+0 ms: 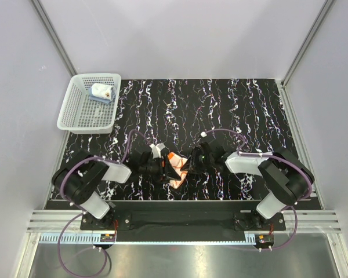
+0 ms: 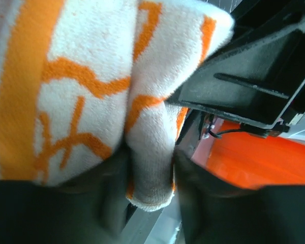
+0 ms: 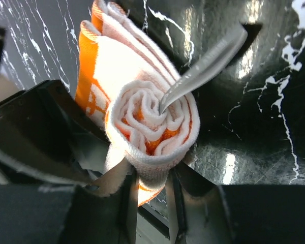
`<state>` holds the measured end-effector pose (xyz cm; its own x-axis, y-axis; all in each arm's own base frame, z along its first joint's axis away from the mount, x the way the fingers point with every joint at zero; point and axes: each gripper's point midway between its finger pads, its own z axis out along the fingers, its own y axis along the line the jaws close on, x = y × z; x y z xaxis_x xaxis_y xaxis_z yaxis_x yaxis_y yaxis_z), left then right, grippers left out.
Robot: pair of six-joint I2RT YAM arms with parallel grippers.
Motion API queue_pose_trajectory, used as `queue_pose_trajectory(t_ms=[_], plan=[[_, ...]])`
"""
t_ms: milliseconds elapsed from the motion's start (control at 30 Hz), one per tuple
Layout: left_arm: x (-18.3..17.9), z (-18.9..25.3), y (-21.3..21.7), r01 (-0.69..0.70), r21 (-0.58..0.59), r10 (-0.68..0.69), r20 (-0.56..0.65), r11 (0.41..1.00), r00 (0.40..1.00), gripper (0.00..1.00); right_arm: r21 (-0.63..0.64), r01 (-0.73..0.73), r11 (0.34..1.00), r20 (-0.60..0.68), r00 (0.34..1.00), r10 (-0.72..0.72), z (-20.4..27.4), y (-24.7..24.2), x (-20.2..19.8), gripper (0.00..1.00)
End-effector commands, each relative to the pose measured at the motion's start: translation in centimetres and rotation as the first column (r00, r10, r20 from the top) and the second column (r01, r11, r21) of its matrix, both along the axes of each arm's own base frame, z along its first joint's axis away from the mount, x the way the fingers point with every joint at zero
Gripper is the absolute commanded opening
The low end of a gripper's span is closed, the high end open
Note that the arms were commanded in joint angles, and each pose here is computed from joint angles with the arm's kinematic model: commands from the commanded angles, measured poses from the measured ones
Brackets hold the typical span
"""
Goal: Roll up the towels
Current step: Roll the towel
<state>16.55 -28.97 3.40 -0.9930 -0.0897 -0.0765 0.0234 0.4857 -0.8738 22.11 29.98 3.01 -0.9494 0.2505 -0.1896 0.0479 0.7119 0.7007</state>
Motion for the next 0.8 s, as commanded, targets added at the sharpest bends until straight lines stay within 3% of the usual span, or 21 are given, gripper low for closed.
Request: queue_pose_trajectory(t_ms=[0, 200, 267, 433, 533, 767], plan=[[-0.2, -0.1, 1.3, 0.034, 0.117, -0.040, 0.057, 0.993, 0.998, 0.53, -0.125, -0.016, 0.992, -0.017, 1.000, 0.014, -0.6, -1.1, 0.0, 0.25], [1.2, 1.5, 3.9, -0.012, 0.352, -0.067, 0.212, 0.936, 0.975, 0.77, -0.209, -0.078, 0.975, -0.080, 0.995, 0.063, -0.8, -1.4, -0.4, 0.22], [2.3, 3.3, 4.0, -0.067, 0.402, -0.068, 0.312, 0.913, 0.948, 0.80, -0.231, -0.090, 0.969, -0.094, 0.993, 0.070, -0.8, -1.5, -0.5, 0.22], [3.4, 6.2, 5.4, -0.220, 0.542, -0.112, 0.513, 0.811, 0.851, 0.82, -0.257, -0.110, 0.960, -0.109, 0.990, 0.084, -0.6, -1.4, -0.6, 0.22], [2.9, 7.9, 4.3, -0.258, 0.560, -0.174, 0.603, 0.788, 0.779, 0.82, -0.261, -0.120, 0.958, -0.112, 0.989, 0.093, -0.4, -1.1, -0.5, 0.22], [0.9, 8.0, 1.0, -0.261, 0.614, -0.306, 0.662, 0.745, 0.684, 0.83, -0.265, -0.140, 0.954, -0.125, 0.986, 0.110, -0.2, -0.8, -0.4, 0.22]])
